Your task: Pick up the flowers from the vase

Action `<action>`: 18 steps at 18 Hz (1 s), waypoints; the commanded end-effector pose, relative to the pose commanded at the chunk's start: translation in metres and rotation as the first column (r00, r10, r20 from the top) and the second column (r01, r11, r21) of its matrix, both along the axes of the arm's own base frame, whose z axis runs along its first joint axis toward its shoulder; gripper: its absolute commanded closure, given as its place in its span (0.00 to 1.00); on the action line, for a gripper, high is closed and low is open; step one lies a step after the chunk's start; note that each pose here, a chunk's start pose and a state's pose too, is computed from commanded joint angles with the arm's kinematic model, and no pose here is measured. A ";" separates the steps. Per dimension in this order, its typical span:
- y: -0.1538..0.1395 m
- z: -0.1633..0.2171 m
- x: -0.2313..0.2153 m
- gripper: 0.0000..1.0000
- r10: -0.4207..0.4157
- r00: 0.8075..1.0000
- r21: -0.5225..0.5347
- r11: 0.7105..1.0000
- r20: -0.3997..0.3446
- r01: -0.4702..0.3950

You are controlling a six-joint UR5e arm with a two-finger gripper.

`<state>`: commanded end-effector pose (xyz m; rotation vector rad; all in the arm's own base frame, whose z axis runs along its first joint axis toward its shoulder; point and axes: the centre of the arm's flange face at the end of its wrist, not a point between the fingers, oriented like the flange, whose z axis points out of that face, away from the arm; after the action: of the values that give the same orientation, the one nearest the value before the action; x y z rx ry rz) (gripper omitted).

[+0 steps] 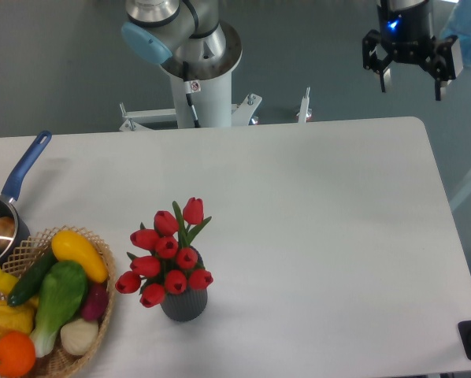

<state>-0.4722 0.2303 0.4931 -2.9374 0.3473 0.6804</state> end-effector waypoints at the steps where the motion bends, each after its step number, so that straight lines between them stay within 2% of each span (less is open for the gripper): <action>1: 0.000 0.001 0.000 0.00 -0.005 1.000 -0.003 1.000 -0.004 0.005; 4: 0.001 0.002 0.001 0.00 -0.006 1.000 0.005 1.000 -0.002 0.006; 8: 0.004 0.004 0.000 0.00 -0.022 1.000 0.070 0.997 0.006 0.022; 18: 0.002 0.006 -0.003 0.00 -0.017 1.000 0.072 0.997 0.002 0.016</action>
<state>-0.4749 0.2322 0.4989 -2.8641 0.3392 0.6723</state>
